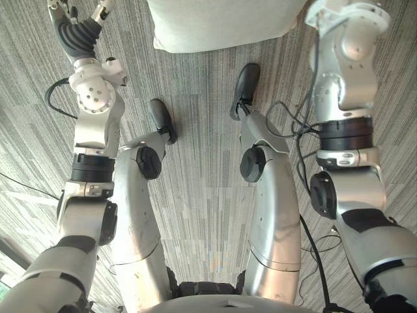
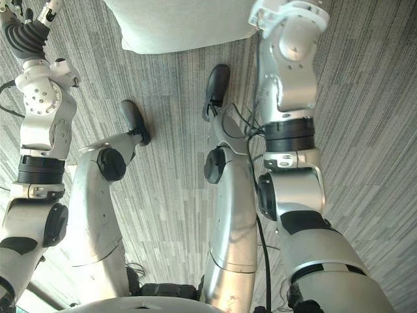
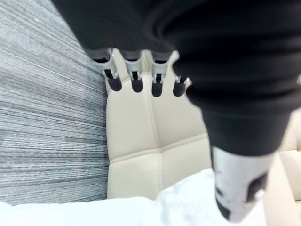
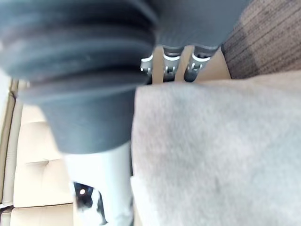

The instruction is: Pick up cushions and gather them together orderly.

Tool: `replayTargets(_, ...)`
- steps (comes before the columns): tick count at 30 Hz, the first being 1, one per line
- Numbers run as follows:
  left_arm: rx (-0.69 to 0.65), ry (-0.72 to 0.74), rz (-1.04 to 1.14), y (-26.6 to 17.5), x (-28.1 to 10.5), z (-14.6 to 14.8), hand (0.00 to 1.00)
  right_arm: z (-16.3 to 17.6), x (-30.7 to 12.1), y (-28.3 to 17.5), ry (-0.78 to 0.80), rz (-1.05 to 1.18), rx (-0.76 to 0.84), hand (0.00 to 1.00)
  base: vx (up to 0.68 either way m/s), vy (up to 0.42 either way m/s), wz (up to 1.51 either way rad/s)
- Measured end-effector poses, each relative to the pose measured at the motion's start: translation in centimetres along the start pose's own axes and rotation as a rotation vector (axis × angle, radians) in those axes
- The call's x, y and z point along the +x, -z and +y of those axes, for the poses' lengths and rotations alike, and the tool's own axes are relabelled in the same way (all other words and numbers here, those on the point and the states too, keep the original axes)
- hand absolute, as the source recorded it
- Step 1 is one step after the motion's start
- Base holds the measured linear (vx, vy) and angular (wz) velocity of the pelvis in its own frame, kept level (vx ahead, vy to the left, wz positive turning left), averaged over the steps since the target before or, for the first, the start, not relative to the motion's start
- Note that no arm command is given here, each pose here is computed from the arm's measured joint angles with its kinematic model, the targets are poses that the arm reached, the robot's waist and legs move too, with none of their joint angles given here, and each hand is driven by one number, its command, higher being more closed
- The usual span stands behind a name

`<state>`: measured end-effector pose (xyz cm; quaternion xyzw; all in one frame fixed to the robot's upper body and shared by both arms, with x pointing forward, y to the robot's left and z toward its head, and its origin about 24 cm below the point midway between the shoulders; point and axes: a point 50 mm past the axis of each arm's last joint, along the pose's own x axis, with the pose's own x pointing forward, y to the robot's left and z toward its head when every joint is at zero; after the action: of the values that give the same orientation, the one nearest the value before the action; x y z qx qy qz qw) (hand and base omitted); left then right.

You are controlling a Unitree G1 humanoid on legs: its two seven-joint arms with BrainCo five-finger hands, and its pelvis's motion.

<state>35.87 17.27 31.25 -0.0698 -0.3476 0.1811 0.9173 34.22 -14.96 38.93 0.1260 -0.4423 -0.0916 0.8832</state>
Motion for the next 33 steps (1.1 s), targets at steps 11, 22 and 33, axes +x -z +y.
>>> replayTargets(11,0.047,0.097,0.018,-0.6,0.5,-4.2,1.00,2.8,-1.1,2.5,-0.023,0.101,0.135,1.00,-0.07,-0.092,0.02)
replayTargets(22,0.144,0.117,-0.018,-1.6,1.5,-4.5,1.00,1.9,-1.8,3.5,0.039,0.181,0.357,1.00,-0.04,-0.106,-0.01)
replayTargets(33,0.078,0.141,-0.026,-1.7,0.9,-4.5,1.00,1.8,-3.0,3.0,0.052,0.147,0.456,1.00,-0.03,-0.077,-0.03)
